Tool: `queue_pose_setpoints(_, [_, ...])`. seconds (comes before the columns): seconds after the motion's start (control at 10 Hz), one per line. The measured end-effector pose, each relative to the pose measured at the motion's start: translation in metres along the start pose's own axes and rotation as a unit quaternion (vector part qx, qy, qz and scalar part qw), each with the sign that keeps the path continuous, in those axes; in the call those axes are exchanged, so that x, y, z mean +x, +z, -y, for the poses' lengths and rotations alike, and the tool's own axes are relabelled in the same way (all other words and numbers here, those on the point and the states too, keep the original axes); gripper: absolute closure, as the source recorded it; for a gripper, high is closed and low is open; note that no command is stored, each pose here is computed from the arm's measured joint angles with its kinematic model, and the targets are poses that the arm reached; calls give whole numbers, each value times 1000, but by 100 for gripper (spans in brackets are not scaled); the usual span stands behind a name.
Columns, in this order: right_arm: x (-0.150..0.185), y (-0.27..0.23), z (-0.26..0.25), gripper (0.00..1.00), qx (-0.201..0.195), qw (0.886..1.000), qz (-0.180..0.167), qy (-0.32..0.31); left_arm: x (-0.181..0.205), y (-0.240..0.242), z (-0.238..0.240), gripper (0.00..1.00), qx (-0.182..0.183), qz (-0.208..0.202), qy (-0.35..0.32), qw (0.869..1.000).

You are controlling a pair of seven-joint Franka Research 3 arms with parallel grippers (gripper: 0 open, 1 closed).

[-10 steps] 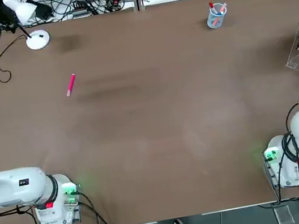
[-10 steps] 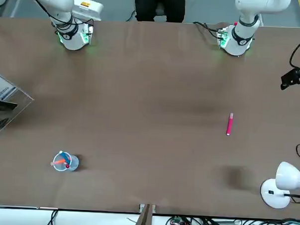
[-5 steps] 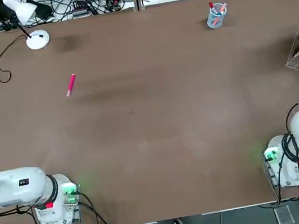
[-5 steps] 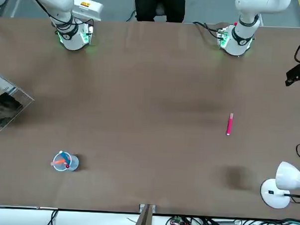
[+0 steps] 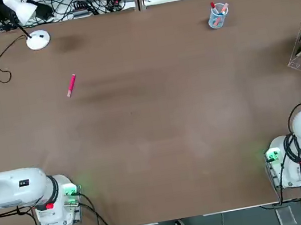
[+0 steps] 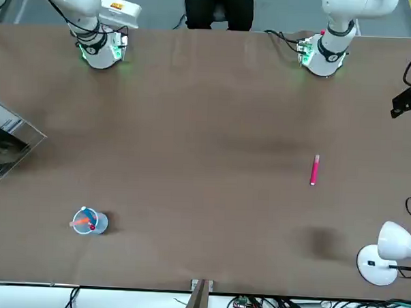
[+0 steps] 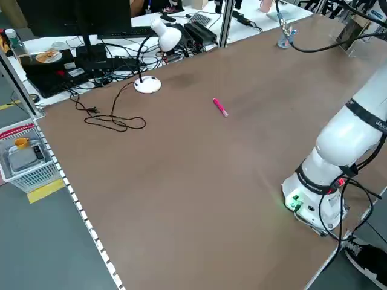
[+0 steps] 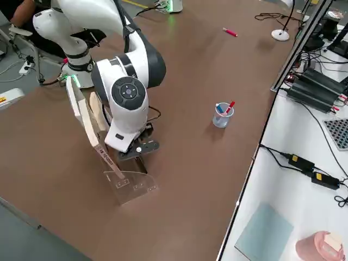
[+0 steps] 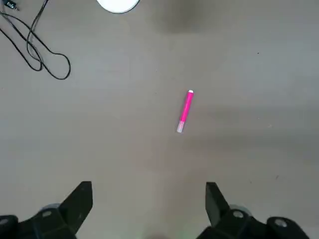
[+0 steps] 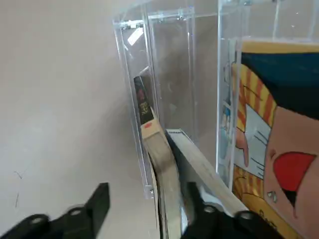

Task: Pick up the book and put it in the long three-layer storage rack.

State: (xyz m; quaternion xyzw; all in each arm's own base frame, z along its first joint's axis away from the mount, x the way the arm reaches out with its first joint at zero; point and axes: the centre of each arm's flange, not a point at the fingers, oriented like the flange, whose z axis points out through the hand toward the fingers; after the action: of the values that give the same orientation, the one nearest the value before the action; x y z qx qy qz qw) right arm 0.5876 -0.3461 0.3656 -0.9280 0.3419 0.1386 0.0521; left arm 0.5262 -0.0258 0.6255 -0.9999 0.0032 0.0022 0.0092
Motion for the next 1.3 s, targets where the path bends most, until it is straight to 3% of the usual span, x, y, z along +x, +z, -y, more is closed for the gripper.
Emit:
queue_pose_setpoints(0.2, [-1, 0, 5, 6, 3, 1000, 0, -4, 0, 1, 0, 0, 0, 1, 0, 1000])
queue_pose_setpoints(0.4, [-3, -1, 12, 1, 1, 1000, 3, -8, 0, 1, 0, 0, 0, 1, 0, 1000])
queue_pose_setpoints(1.3, [-30, -30, 63, 0, -14, 999, 39, -25, 1, -2, 0, 0, 0, -2, 0, 1000])
